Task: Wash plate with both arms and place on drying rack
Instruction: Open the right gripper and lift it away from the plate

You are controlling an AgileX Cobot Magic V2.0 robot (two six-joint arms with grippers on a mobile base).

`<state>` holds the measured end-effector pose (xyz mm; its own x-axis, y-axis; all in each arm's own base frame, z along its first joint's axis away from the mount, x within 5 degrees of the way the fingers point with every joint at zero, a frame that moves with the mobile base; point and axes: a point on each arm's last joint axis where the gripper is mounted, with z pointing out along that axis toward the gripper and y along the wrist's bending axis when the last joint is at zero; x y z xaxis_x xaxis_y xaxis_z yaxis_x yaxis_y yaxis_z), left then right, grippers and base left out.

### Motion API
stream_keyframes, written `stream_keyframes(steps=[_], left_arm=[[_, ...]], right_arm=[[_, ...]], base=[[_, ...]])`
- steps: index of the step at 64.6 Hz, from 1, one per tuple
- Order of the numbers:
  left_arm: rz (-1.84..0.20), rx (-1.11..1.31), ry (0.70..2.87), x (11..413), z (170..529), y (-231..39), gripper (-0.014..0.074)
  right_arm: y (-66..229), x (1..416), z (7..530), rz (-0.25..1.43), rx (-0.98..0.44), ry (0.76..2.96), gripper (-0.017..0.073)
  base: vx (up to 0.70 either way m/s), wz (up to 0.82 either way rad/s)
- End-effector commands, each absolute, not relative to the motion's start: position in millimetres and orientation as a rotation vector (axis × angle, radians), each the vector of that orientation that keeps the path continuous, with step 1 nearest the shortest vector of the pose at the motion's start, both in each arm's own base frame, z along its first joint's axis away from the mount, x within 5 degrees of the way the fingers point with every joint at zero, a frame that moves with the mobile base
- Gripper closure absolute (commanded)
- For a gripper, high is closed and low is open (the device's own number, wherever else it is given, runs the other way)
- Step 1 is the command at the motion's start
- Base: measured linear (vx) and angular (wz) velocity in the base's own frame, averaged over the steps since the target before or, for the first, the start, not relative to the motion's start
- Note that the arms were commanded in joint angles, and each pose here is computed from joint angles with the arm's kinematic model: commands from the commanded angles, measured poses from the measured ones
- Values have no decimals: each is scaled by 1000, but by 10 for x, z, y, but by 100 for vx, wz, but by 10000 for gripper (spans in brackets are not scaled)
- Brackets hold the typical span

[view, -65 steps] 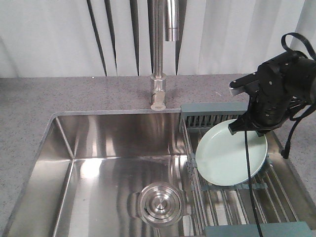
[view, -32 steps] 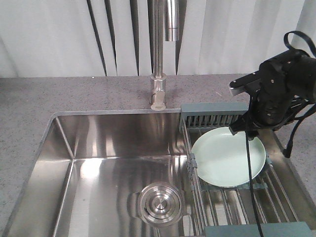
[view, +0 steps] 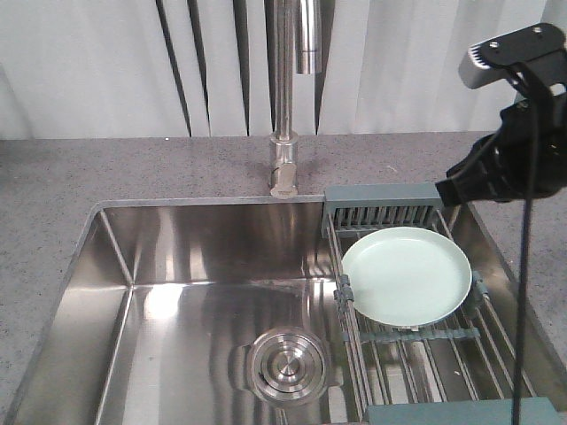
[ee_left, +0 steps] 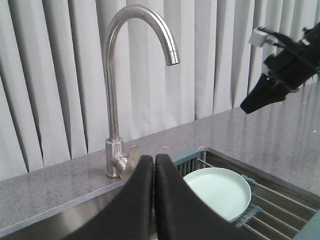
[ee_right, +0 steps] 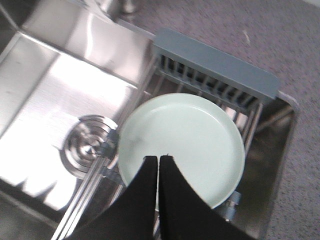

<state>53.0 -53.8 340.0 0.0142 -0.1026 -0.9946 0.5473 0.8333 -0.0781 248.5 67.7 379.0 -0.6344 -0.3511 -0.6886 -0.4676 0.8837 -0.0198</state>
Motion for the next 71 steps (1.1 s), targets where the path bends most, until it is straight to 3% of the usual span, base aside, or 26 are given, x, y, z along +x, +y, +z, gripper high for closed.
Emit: stream_keyframes(steps=[1, 22, 44, 57, 71], left_arm=[[-489, 359, 1473, 547, 3463, -512, 599], [-501, 375, 1477, 542, 3457, -525, 599], [-623, 191, 1519, 661, 3483, -465, 599], [-723, 87, 1611, 1153, 3634, -399, 599], [-877, 16, 1747, 2007, 3732, -334, 599]], right_arm=[[656, 2071, 4013, 252, -612, 2084, 569], [414, 1062, 3293, 200, -540, 1881, 567], [325, 709, 2820, 176, -523, 1834, 567], [323, 710, 2771, 176, -522, 1843, 567], [324, 697, 2782, 185, -512, 1831, 567]], base=[[0, 0], [0, 0], [0, 0], [0, 0], [0, 0]])
